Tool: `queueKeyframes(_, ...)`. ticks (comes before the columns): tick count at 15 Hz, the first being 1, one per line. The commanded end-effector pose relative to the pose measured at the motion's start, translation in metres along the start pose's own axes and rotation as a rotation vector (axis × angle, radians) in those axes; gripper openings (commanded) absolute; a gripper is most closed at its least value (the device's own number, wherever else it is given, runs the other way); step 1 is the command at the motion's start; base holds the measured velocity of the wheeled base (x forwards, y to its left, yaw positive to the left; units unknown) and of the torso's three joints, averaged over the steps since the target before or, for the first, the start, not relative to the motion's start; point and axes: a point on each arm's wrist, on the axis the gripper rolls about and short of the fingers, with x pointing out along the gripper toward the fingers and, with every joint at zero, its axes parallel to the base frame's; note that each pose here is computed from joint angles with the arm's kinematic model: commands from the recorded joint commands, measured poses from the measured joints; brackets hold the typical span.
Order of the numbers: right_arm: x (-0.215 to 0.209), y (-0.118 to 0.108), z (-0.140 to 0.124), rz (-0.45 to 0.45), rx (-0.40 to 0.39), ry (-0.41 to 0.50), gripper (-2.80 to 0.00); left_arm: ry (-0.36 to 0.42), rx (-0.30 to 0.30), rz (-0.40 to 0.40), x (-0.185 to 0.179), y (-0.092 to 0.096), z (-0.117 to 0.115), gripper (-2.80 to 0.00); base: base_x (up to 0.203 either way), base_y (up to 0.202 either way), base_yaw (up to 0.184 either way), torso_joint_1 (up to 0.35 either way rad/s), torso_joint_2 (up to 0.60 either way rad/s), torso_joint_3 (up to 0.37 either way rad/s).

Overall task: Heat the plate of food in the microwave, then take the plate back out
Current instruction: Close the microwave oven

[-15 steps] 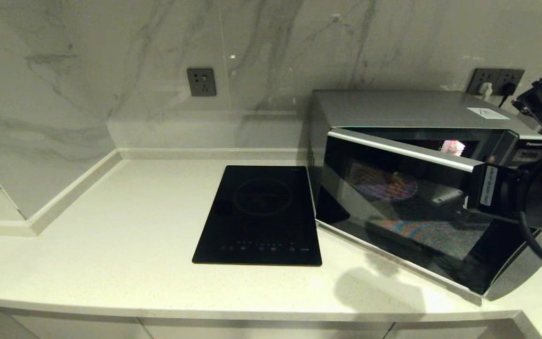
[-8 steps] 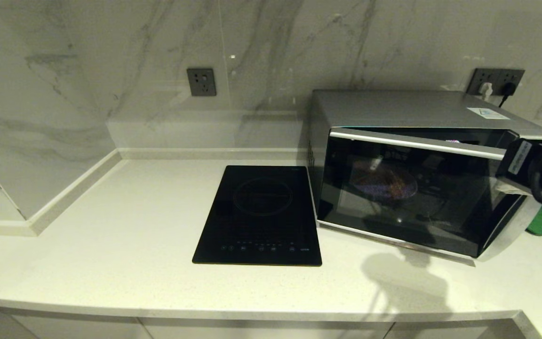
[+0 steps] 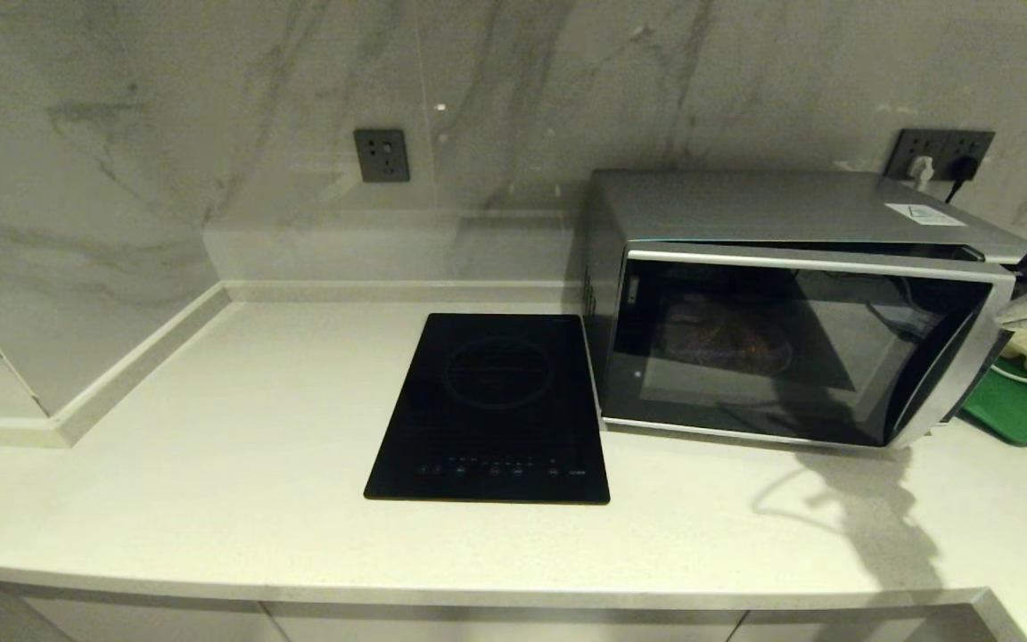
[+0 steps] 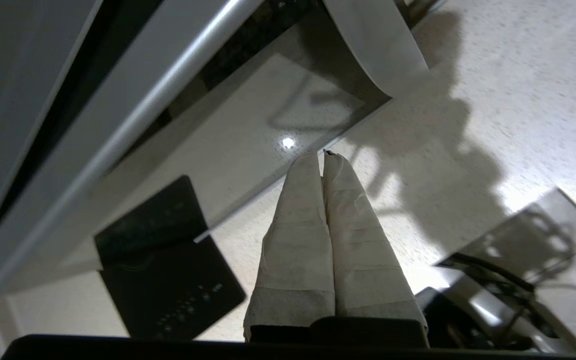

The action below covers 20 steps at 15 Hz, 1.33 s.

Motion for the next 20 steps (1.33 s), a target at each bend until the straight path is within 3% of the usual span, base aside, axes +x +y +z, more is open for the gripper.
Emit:
queueKeyframes(1, 0.033, 0.0, 0.018, -0.028, 0.037, 0.023, -2.8, -0.001, -0.002, 0.001, 0.0, 0.0, 0.0, -2.8, 0.0, 0.0, 0.0, 0.0, 0.0, 0.0)
queueKeyframes(13, 0.069, 0.021, 0.047, 0.006, 0.073, -0.028, -2.8, 0.0, -0.001, 0.001, 0.0, 0.0, 0.0, -2.8, 0.0, 0.0, 0.0, 0.0, 0.0, 0.0)
queueKeyframes(16, 0.079, 0.021, 0.05, -0.021, 0.083, -0.049, -2.8, 0.0, -0.001, 0.001, 0.0, 0.0, 0.0, -2.8, 0.0, 0.0, 0.0, 0.0, 0.0, 0.0)
queueKeyframes(20, 0.089, 0.027, 0.057, 0.02, 0.108, -0.104, -2.8, 0.0, -0.001, 0.001, 0.0, 0.0, 0.0, -2.8, 0.0, 0.0, 0.0, 0.0, 0.0, 0.0)
